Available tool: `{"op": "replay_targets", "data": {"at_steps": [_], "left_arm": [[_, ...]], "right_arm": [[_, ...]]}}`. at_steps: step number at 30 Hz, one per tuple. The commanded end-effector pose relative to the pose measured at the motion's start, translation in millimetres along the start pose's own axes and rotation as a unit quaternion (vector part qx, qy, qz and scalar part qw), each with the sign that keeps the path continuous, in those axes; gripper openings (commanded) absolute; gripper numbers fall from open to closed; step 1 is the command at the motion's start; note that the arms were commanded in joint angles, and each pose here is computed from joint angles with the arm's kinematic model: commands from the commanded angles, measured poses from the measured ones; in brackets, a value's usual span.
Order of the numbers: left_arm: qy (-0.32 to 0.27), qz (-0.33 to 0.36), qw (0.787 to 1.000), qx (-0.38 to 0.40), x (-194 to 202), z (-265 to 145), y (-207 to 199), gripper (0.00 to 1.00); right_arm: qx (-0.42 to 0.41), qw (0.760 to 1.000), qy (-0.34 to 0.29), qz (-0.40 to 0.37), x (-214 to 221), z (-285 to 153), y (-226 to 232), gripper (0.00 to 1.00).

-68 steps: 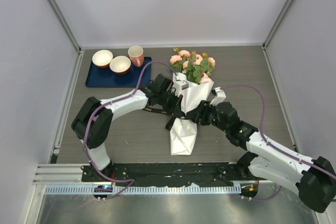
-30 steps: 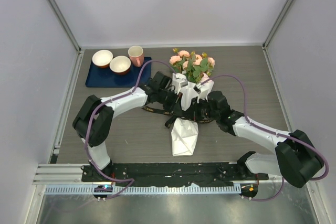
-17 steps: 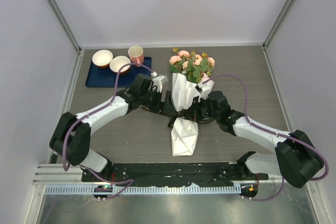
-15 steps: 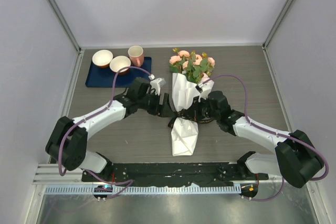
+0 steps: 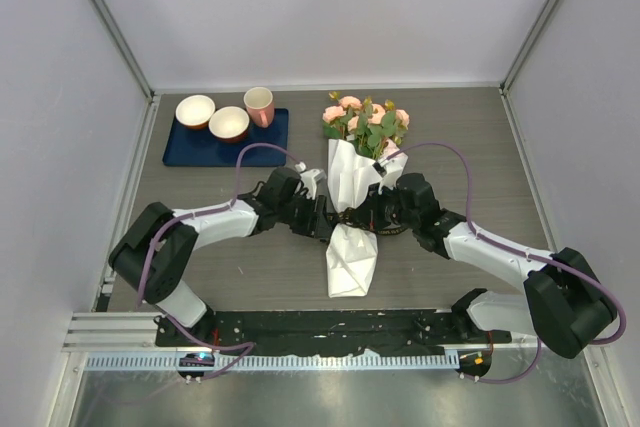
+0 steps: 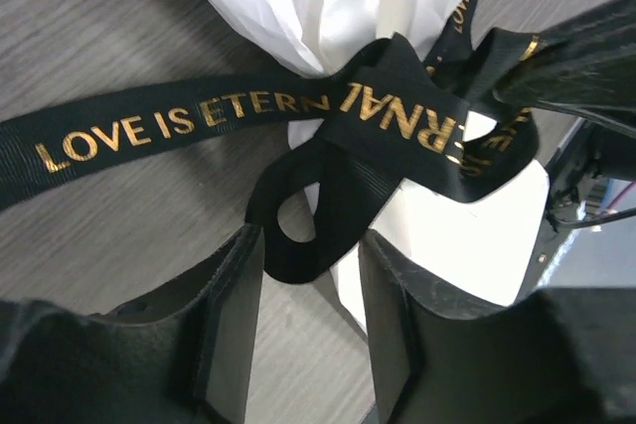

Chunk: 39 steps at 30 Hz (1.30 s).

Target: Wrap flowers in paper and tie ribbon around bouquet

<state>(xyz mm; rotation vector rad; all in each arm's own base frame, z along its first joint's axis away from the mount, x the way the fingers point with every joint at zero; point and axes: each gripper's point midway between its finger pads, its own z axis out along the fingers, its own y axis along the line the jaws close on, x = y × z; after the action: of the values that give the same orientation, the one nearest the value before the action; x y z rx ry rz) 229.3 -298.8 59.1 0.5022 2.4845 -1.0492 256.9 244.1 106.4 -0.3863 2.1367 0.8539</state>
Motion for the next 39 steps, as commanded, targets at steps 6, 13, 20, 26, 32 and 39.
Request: {"op": "replay_targets", "data": {"at_steps": [6,13,20,26,32,39], "left_arm": [[-0.039,0.015,0.999,0.000,-12,0,0,0.44],[-0.024,-0.010,1.000,-0.016,-6,10,10,0.59],[-0.032,-0.015,0.998,-0.054,-20,8,18,0.00],[-0.026,-0.109,0.976,-0.187,-11,-25,49,0.00],[-0.019,-0.154,0.961,-0.229,9,-43,60,0.00],[-0.061,-0.148,0.980,-0.117,-7,-44,16,0.00]], "right_arm": [[-0.010,1.000,-0.029,-0.007,-18,-2,5,0.00],[-0.015,1.000,-0.027,-0.002,-18,0,8,0.00],[0.020,0.999,-0.036,0.024,-27,-1,0,0.00],[0.196,0.969,-0.076,0.126,-47,-29,-45,0.00],[0.328,0.933,-0.055,0.139,-25,-52,-88,0.00],[0.340,0.930,-0.060,0.129,-36,-45,-93,0.00]]}}
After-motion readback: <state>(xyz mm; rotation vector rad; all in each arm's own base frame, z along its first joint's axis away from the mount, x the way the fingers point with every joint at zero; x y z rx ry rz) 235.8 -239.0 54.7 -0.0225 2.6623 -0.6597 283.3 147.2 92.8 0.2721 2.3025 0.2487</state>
